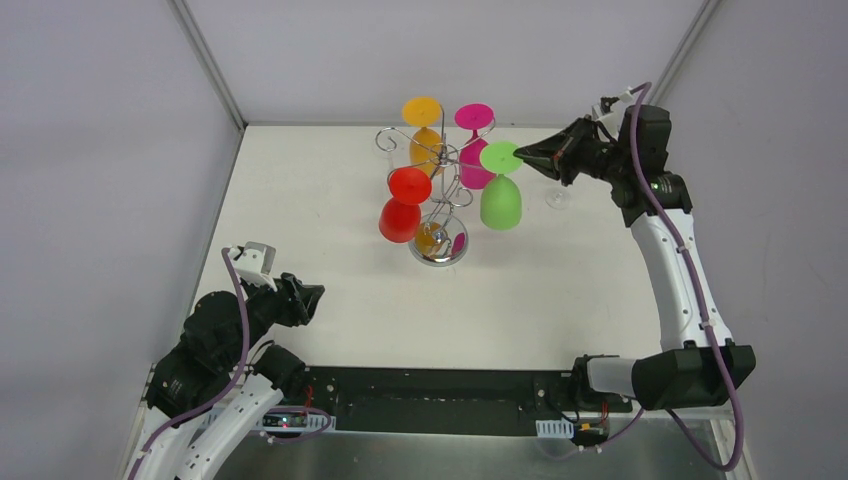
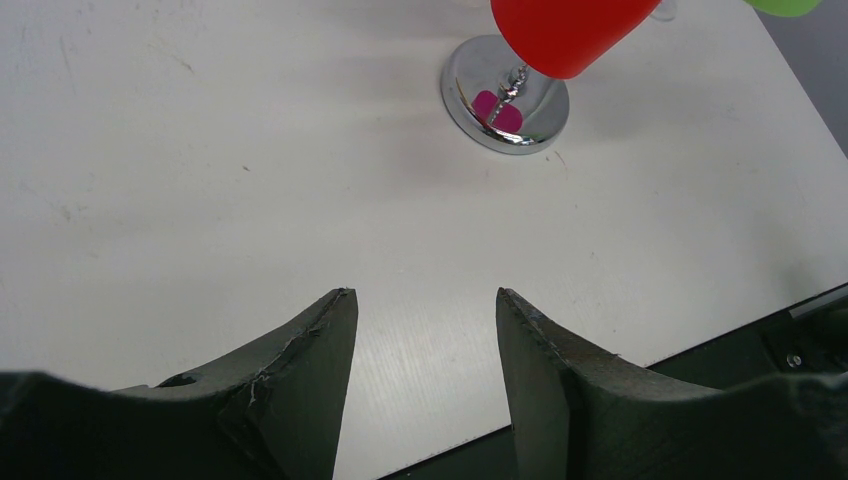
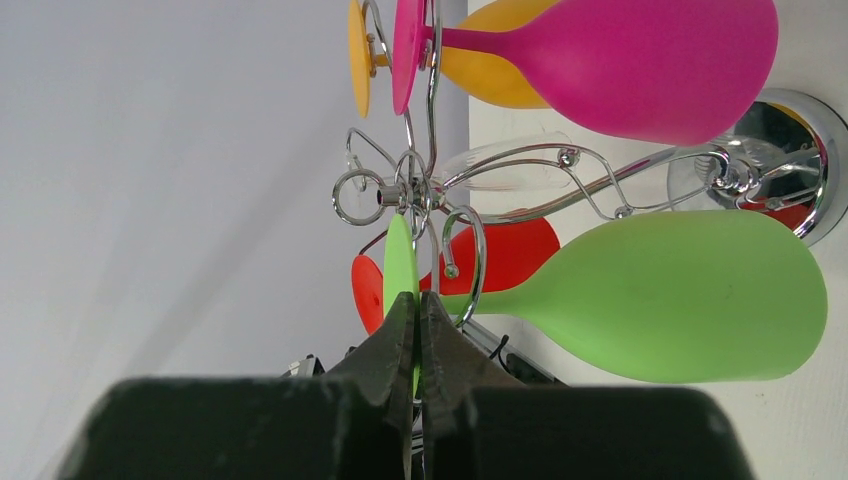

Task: Take the wine glass off the wine glass rack
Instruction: Pick up the wine glass from the wine rack.

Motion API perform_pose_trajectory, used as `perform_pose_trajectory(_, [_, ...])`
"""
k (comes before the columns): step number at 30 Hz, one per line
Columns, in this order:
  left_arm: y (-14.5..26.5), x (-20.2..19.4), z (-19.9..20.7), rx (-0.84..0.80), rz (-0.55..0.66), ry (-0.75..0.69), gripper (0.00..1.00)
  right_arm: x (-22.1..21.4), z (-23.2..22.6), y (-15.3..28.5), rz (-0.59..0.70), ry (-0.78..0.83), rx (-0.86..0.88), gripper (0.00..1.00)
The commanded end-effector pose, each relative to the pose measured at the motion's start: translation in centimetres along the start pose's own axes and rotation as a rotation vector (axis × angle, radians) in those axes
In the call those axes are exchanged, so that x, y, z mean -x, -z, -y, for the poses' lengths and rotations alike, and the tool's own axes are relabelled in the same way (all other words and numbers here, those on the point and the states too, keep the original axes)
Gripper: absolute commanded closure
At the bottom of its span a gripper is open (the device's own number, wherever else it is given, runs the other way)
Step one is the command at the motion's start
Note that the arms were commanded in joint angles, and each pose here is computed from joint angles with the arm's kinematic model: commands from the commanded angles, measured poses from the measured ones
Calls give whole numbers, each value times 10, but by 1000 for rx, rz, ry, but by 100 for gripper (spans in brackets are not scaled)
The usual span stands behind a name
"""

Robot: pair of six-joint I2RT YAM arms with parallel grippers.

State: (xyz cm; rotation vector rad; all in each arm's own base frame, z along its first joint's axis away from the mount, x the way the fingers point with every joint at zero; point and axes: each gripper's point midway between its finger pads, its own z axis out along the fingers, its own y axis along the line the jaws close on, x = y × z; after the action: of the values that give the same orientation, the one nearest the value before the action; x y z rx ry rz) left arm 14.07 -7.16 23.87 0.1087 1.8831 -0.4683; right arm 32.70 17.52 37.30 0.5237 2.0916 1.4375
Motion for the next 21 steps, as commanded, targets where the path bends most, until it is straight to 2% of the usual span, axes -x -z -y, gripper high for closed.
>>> perform_pose_trajectory(1, [1,3,1,-4,14,10,45,-8,-22,11,-5,31,74,100])
perform_pose_trajectory(21, [4,5,0,0,33,14,45,-7,-33,-20,-10,7,45,100])
